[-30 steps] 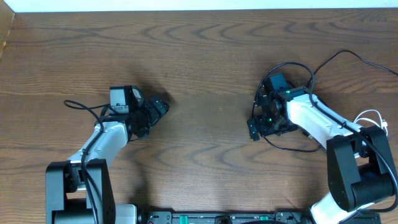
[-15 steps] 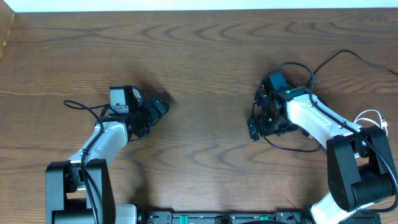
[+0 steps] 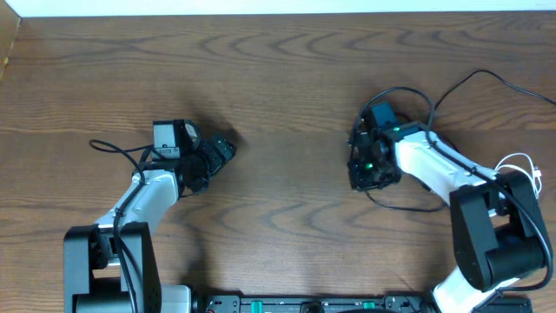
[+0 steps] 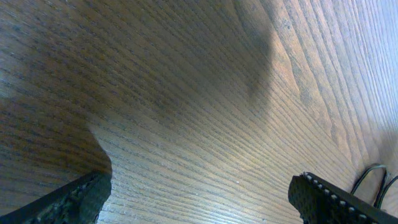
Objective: Untangle cables
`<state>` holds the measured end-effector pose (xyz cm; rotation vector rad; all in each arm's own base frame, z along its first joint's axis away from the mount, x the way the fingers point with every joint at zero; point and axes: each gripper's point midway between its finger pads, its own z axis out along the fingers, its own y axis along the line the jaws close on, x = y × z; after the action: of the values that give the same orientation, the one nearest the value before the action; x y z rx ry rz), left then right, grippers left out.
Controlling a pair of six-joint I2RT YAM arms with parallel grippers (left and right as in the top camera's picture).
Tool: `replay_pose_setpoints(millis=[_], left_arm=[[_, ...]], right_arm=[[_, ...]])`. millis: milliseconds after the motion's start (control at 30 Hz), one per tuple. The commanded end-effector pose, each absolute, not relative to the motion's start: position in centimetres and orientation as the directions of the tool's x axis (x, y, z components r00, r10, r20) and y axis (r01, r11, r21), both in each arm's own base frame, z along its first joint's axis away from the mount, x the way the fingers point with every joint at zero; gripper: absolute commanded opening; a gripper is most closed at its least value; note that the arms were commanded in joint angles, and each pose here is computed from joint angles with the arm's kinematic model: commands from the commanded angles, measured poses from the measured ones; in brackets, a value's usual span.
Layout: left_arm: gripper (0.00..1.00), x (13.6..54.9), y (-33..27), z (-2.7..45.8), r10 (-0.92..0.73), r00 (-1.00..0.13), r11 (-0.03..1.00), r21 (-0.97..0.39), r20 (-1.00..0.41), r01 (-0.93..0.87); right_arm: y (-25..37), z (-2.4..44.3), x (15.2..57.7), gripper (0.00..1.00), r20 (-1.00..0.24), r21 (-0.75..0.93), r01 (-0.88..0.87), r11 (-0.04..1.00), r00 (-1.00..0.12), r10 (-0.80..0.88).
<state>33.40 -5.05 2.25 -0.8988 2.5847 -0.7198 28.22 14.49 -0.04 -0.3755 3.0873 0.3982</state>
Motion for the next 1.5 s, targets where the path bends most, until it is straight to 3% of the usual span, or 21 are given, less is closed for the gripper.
replay_pose_setpoints(millis=[0, 67, 167, 267, 500, 700, 1000, 1133, 1267, 1367, 1467], left_arm=[[0.98, 33.5, -4.4, 2.1, -0.65, -0.746, 0.689, -0.526, -0.143, -0.499], [0.98, 33.5, -4.4, 2.1, -0.65, -0.746, 0.689, -0.526, -0.144, -0.499], [0.98, 33.5, -4.4, 2.1, -0.65, -0.746, 0.689, -0.526, -0.143, -0.499], [0.98, 33.5, -4.4, 2.1, -0.65, -0.746, 0.689, -0.526, -0.144, -0.499], [0.98, 33.5, -4.4, 2.1, -0.65, -0.746, 0.689, -0.526, -0.143, -0.499], [0.98, 33.5, -4.4, 2.1, -0.65, -0.746, 0.689, -0.526, -0.143, -0.499], [0.98, 33.5, -4.4, 2.1, -0.65, -0.746, 0.689, -0.526, -0.143, -0.499], [0.98, 33.5, -4.4, 2.1, -0.65, -0.746, 0.689, -0.526, -0.143, -0.499], [0.98, 33.5, -4.4, 2.1, -0.65, -0.746, 0.689, -0.526, -0.143, -0.499], [0.98, 33.5, -4.4, 2.1, -0.65, -0.746, 0.689, -0.526, -0.143, -0.499], [0.98, 33.5, -4.4, 2.1, -0.65, -0.746, 0.689, -0.526, -0.143, -0.499]], right_arm=[[14.5, -1.1, 28.1, 0.24, -0.05, 0.148, -0.304, 0.941, -0.953, -0.3], [13.5, -1.3, 28.5, 0.27, -0.06, 0.039, -0.29, 0.956, -0.956, -0.288], [13.0, -1.3, 28.7, 0.22, -0.074, -0.065, -0.282, 0.957, -0.955, -0.286], [13.3, -1.3, 28.6, 0.01, -0.08, -0.103, -0.305, 0.947, -0.946, -0.313], [10.3, 0.3, 29.5, 0.01, -0.092, -0.257, -0.256, 0.932, -0.954, -0.287], [3.6, 5.4, 32.7, 0.01, -0.292, -0.45, 0.051, 0.892, -0.952, -0.093], [-3.7, 9.0, 33.8, 0.01, -0.439, -0.525, 0.317, 0.79, -0.896, 0.068], [-6.9, 9.0, 33.5, 0.01, -0.478, -0.486, 0.454, 0.746, -0.853, 0.208], [-7.8, 7.7, 33.5, 0.01, -0.449, -0.389, 0.491, 0.78, -0.84, 0.305], [-8.7, 7.2, 33.1, 0.15, -0.425, -0.345, 0.515, 0.785, -0.831, 0.358], [-9.5, 6.7, 32.7, 0.44, -0.41, -0.324, 0.539, 0.777, -0.821, 0.398]])
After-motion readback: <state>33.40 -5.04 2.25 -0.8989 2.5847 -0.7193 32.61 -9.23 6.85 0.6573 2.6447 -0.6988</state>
